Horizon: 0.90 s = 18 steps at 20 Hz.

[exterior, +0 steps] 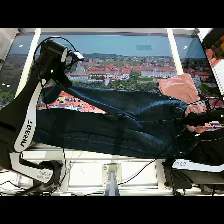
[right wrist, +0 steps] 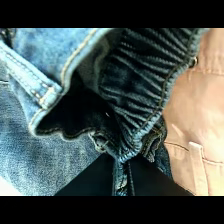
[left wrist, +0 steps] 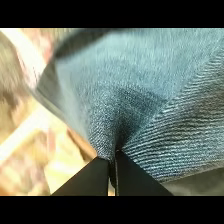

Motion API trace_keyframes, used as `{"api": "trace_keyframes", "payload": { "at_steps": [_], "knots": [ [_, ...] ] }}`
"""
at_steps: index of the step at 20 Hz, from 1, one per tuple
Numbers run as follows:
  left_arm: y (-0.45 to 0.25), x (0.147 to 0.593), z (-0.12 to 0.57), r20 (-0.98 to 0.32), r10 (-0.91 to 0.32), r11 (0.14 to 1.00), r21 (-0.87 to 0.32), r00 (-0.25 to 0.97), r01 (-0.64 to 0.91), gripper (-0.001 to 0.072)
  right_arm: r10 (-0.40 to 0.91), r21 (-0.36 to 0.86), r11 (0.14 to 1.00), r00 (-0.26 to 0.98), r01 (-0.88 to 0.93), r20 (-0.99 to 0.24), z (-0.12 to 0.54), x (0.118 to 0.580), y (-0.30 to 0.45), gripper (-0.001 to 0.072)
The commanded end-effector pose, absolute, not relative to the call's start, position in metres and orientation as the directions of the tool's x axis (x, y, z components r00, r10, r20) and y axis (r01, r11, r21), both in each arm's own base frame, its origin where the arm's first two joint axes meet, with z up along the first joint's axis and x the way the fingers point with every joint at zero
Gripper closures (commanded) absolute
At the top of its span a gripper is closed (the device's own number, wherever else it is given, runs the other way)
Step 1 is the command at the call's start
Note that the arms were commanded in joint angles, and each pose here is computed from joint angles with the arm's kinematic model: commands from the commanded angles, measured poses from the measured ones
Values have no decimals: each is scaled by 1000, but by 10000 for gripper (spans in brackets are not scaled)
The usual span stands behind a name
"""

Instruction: Fold the clothes and pants, and hang the long-sleeved shirts on hangers.

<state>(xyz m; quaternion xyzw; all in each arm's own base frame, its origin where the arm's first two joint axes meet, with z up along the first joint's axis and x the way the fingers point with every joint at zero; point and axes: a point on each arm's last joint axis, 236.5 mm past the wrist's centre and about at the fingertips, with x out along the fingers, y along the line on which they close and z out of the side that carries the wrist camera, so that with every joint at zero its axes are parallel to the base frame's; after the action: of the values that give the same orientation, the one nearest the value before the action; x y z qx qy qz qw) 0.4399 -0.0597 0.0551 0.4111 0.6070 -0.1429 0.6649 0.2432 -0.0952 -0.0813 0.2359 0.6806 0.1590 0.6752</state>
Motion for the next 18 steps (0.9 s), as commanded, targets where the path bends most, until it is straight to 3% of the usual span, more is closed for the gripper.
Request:
{"api": "trace_keyframes", "payload": {
  "at_steps": [1,3,6,9,10,11,14,18],
  "knots": [
    [-110,463,23,-959,116,597,276,259,753,672,532,532,840,27,107,-846,-82,244,-96,676],
    [-116,481,-18,-961,120,583,273,251,765,671,528,528,843,32,107,-849,-82,245,-97,676],
    [-101,490,-75,-956,219,564,288,196,773,672,526,526,844,34,107,-850,-83,246,-98,676],
    [-93,493,-99,-951,253,674,306,178,672,647,526,526,844,33,107,-850,-83,246,-98,676],
    [-94,494,-99,-951,250,700,307,181,645,368,526,526,844,34,107,-850,-83,246,-98,676],
    [-93,498,-96,-949,247,723,316,197,614,-2,526,526,844,34,107,-850,-83,246,-98,676],
    [-90,508,-66,-937,225,766,339,266,546,-1,526,526,844,33,107,-850,-83,246,-98,676],
    [-54,516,31,-888,197,824,379,415,421,8,524,525,844,35,107,-851,-83,246,-98,676]
  ]
}}
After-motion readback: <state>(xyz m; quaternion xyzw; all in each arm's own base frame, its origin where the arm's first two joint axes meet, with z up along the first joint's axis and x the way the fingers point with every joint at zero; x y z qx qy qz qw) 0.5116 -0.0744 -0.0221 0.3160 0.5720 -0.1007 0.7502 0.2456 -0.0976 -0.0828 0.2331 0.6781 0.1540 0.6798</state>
